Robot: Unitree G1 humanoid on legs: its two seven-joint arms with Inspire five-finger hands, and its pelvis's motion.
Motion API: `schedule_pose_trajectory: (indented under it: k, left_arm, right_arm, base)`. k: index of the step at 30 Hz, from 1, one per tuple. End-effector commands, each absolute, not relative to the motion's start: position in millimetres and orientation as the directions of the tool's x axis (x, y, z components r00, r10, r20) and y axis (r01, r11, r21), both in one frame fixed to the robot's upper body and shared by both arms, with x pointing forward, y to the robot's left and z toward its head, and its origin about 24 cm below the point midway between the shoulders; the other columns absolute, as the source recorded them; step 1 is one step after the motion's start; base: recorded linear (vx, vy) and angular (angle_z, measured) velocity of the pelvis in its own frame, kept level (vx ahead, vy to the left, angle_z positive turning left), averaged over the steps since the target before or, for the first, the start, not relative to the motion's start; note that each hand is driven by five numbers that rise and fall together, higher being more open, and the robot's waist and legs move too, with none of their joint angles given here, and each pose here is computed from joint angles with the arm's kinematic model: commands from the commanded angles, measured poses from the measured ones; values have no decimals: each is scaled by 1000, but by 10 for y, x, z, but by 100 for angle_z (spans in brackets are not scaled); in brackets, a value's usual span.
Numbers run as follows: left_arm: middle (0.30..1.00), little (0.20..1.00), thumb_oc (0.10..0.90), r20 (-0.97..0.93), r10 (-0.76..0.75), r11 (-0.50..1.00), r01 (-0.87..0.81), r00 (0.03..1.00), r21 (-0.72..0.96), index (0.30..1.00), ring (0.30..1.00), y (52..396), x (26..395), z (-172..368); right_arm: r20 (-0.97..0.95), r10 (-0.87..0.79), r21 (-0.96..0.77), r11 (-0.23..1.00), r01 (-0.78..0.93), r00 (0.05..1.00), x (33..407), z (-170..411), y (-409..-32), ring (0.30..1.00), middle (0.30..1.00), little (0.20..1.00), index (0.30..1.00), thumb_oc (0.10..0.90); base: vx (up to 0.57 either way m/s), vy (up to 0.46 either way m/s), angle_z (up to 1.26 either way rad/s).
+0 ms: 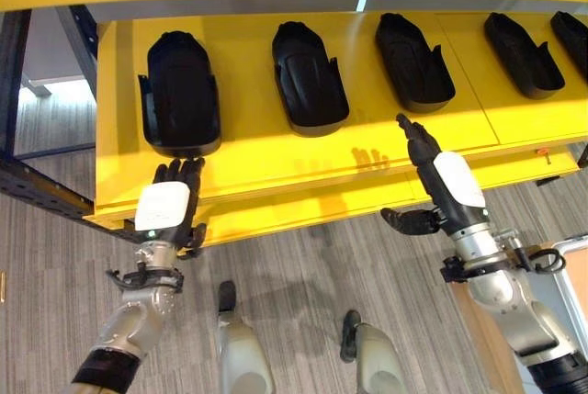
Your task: Move parts from the plastic box to the shelf.
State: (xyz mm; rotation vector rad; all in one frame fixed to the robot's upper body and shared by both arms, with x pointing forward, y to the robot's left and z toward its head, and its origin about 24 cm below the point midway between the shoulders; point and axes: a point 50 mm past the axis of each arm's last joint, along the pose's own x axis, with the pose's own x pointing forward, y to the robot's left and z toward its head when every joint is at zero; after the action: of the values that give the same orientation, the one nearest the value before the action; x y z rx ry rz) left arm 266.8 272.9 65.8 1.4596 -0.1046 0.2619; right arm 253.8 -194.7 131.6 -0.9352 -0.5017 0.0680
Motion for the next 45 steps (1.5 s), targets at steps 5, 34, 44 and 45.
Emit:
schedule_pose_trajectory:
  k: [5, 34, 44, 45]
  left_arm:
    - [1000, 1000, 900, 309, 126, 68, -319, 943, 945, 1000, 1000, 2749, 2812, 819]
    - [1000, 1000, 900, 320, 121, 43, -327, 940, 944, 1000, 1000, 2711, 2980, 878]
    - [1000, 1000, 900, 334, 118, 38, -340, 935, 940, 1000, 1000, 2700, 3038, 919]
    - [1000, 1000, 900, 333, 118, 39, -340, 935, 940, 1000, 1000, 2699, 3041, 921]
  right_arm:
    - [591, 241, -663, 689, 293, 770, 2601, 1707, -1877, 1000, 1000, 1000, 1000, 900]
    - [590, 257, -660, 699, 274, 765, 2607, 1705, -1834, 1000, 1000, 1000, 1000, 900]
    - [589, 262, -661, 701, 269, 764, 2606, 1700, -1825, 1000, 1000, 1000, 1000, 900]
    - [587, 262, -662, 700, 268, 766, 2605, 1697, -1828, 1000, 1000, 1000, 1000, 900]
  base:
    - [0, 0, 0]
    - [0, 0, 0]
    - [1, 1, -1]
    - [0, 0, 0]
